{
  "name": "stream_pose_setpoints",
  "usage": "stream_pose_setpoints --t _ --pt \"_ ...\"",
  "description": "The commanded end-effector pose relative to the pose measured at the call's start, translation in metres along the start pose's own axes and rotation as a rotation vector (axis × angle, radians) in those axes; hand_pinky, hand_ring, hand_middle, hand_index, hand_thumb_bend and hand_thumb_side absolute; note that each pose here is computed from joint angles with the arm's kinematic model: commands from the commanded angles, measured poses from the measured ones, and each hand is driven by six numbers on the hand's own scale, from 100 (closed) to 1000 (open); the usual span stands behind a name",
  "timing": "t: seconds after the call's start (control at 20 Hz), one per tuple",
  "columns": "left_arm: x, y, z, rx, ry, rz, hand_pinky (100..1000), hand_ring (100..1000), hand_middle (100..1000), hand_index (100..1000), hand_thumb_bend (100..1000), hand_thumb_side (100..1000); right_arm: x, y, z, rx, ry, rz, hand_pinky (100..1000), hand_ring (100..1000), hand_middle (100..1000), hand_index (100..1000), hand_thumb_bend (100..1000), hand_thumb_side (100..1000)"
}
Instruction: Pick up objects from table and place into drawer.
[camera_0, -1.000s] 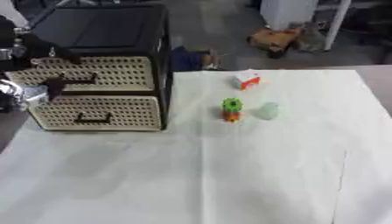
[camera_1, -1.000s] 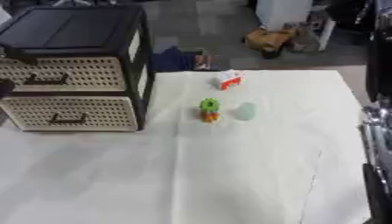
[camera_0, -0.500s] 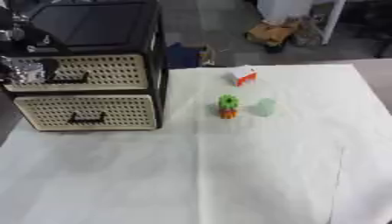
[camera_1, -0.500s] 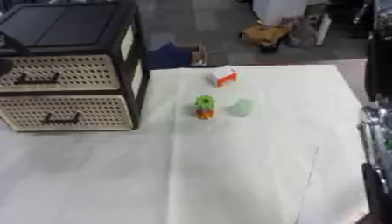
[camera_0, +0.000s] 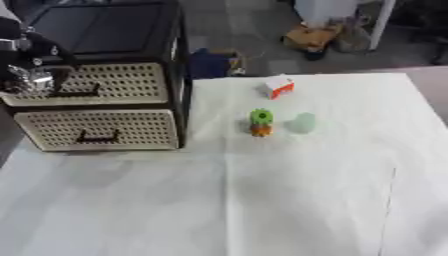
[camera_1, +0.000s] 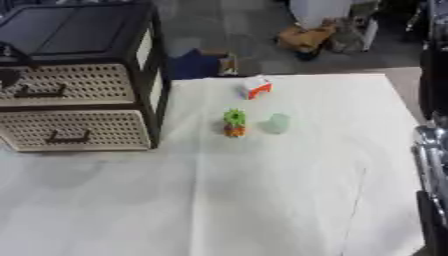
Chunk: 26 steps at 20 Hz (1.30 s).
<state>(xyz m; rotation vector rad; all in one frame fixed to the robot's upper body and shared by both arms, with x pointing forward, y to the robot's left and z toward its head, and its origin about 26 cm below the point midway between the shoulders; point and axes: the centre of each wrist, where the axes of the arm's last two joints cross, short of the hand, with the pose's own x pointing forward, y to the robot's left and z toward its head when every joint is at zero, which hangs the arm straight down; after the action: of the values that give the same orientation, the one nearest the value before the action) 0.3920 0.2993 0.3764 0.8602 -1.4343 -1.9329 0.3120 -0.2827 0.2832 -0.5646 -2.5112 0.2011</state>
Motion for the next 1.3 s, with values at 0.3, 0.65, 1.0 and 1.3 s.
stream_pose_setpoints --t 0.3,0.65,1.0,1.3 --pt "-0.011 0.005 0.006 -0.062 -0.018 -0.117 100 100 100 903 401 1000 0.006 -0.007 -0.006 -0.001 -0.034 0.021 650 611 553 805 100 1000" --pt "-0.018 -0.001 0.006 -0.088 0.015 -0.128 100 100 100 926 419 1000 0.006 -0.008 -0.007 -0.003 -0.035 0.019 650 611 552 804 100 1000" --pt "-0.023 -0.010 0.002 -0.121 0.036 -0.138 100 100 100 938 436 1000 0.007 -0.008 -0.007 -0.008 -0.038 0.017 650 611 550 804 100 1000" --pt "-0.025 -0.016 -0.001 -0.148 0.060 -0.150 100 100 100 949 445 1000 0.007 -0.009 -0.008 -0.012 -0.040 0.015 650 611 549 804 100 1000"
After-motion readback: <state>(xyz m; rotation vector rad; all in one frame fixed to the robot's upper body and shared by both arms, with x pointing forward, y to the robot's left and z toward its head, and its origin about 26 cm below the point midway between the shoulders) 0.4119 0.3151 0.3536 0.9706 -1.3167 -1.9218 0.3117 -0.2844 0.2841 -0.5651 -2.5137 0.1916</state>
